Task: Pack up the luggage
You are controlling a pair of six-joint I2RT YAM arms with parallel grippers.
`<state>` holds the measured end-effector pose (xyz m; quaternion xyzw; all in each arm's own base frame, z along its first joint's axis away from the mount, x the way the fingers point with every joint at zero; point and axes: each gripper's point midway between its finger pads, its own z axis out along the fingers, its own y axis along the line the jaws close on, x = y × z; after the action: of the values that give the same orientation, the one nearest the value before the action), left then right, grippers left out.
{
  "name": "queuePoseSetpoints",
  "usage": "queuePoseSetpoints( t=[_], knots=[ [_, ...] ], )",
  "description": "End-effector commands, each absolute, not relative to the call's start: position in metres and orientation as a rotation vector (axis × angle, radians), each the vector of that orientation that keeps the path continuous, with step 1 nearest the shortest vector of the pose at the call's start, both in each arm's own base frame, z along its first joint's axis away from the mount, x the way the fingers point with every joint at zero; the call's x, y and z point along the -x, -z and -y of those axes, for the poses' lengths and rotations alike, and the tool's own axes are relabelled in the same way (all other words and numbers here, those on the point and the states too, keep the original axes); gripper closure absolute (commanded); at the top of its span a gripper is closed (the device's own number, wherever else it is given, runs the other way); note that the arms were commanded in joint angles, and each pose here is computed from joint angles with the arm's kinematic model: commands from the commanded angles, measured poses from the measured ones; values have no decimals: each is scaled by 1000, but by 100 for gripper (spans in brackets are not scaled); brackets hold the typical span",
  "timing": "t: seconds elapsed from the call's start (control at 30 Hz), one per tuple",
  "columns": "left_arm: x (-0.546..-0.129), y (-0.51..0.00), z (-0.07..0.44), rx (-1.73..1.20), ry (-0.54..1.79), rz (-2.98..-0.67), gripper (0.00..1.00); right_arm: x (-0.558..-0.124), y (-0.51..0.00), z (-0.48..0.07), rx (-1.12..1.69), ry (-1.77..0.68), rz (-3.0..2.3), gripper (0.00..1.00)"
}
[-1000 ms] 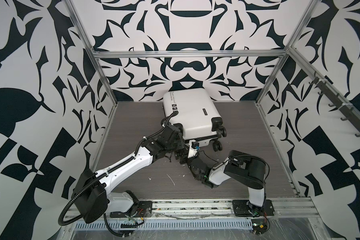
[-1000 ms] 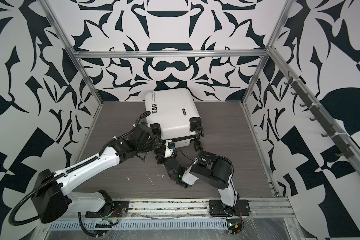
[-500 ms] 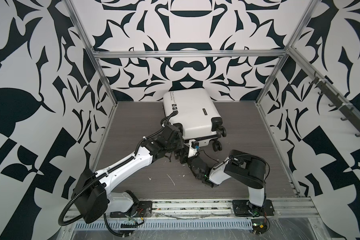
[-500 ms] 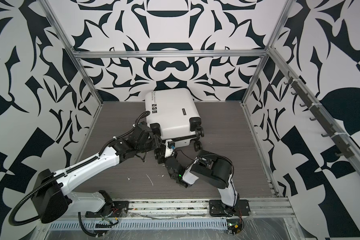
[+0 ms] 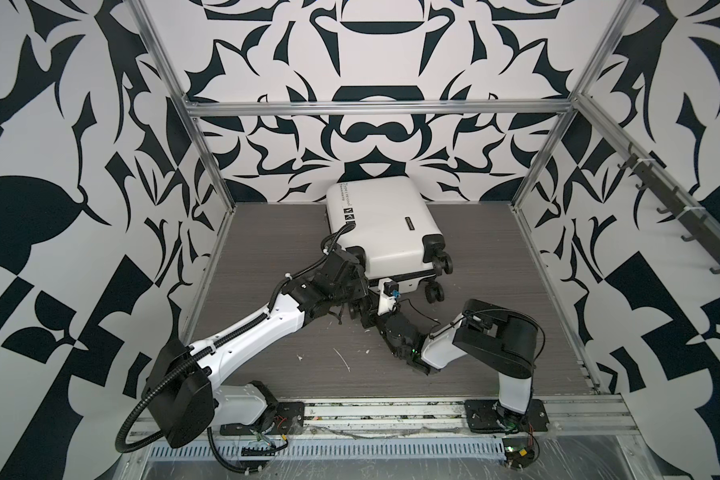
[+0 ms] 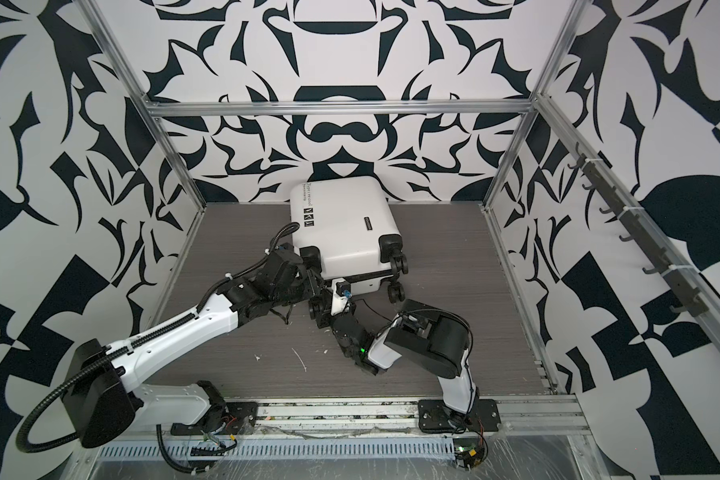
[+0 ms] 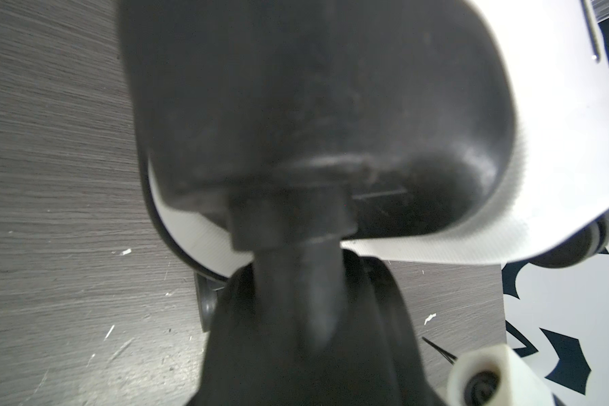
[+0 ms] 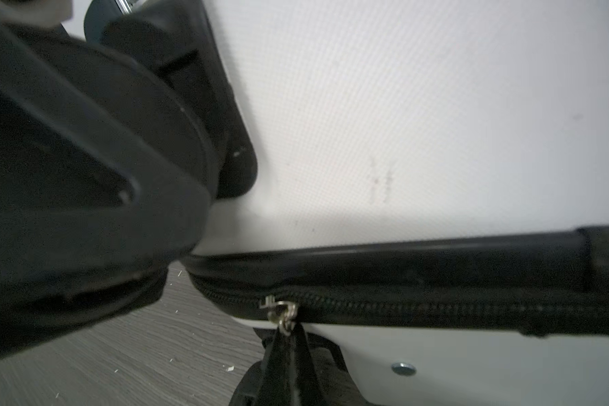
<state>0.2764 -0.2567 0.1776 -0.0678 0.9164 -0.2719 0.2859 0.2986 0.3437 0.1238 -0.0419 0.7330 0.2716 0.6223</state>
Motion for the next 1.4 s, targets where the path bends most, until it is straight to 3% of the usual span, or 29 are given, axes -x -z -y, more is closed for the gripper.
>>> queuePoseSetpoints(
  t=[0.0, 0.63, 1.37],
  knots=[
    [-264, -184, 250, 111, 723, -2445, 100, -312, -161, -316, -39, -565, -1599, 100],
    [-266, -183, 242, 141, 706, -2441, 100, -309, -158, -252, -91, -385, -1629, 100],
    [-267, -184, 237, 162, 686, -2444, 100, -303, -144, -120, -296, -250, -1682, 100]
  ],
)
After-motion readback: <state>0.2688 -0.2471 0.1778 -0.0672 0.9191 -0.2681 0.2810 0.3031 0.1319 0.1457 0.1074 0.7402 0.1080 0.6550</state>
